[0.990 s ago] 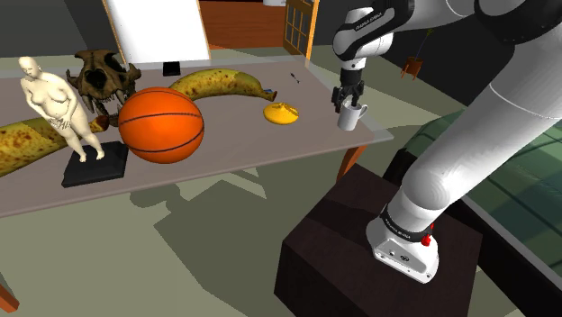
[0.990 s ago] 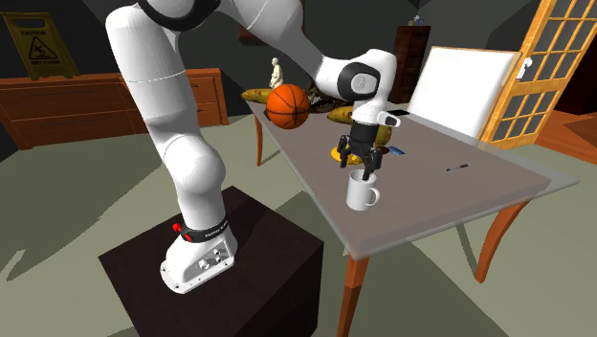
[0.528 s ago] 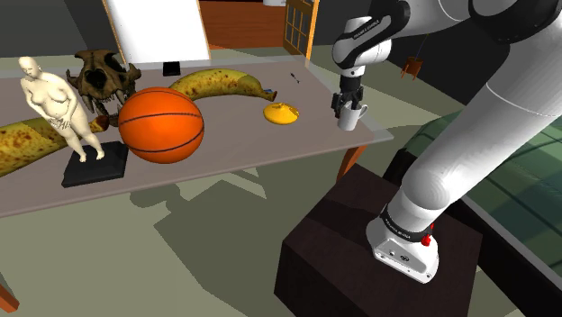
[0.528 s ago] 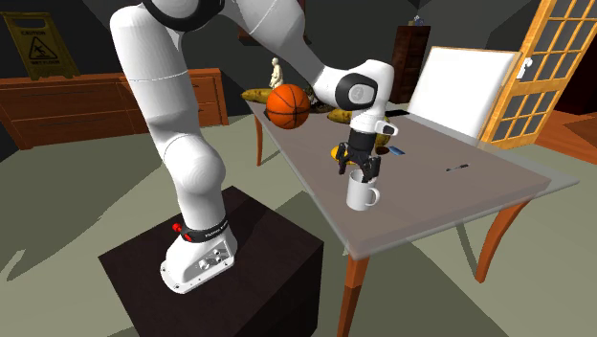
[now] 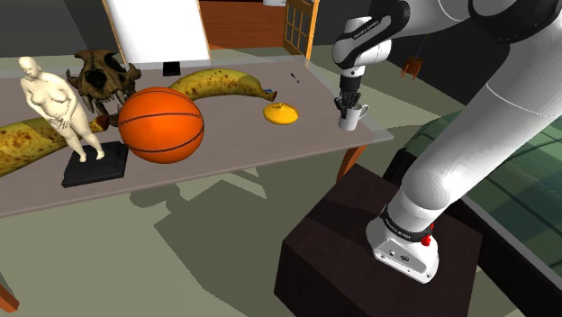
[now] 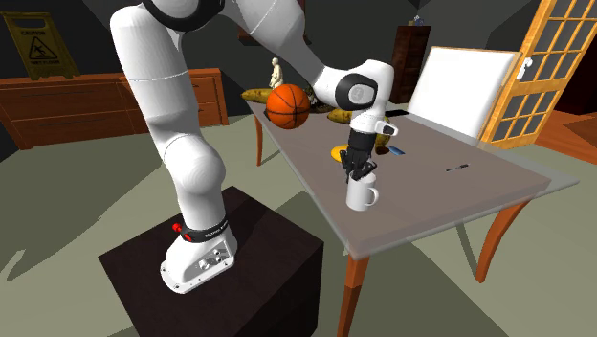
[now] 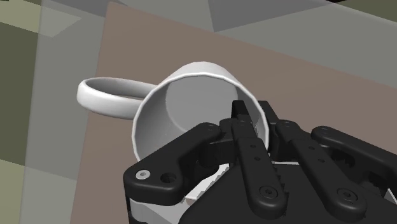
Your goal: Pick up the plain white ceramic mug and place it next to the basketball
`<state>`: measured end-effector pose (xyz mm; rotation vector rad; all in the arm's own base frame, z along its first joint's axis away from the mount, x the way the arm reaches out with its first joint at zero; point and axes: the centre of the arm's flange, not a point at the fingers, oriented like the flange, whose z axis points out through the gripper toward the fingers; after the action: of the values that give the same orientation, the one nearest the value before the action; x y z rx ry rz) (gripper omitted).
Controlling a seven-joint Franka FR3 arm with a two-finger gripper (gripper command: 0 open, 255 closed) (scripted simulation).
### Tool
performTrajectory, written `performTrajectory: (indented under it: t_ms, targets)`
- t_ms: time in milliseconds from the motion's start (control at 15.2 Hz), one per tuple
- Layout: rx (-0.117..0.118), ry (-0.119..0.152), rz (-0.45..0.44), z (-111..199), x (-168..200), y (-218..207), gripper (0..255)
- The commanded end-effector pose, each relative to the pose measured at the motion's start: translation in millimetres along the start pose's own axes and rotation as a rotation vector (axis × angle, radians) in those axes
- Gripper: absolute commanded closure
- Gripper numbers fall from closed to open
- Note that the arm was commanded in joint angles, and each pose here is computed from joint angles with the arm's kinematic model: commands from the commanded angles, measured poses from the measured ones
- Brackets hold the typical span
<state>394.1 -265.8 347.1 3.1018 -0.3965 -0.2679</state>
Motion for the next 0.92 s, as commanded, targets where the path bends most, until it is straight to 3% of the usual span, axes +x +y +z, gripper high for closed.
performTrajectory:
  t_ms: [0,330,858]
  targets:
    - [0.000,0.000,0.000,0.0,0.0,0.0,255]
    - [0.000,0.000,0.000,0.0,0.0,0.0,255]
    - [0.000,0.000,0.000,-41.6,-7.1,1.0,255]
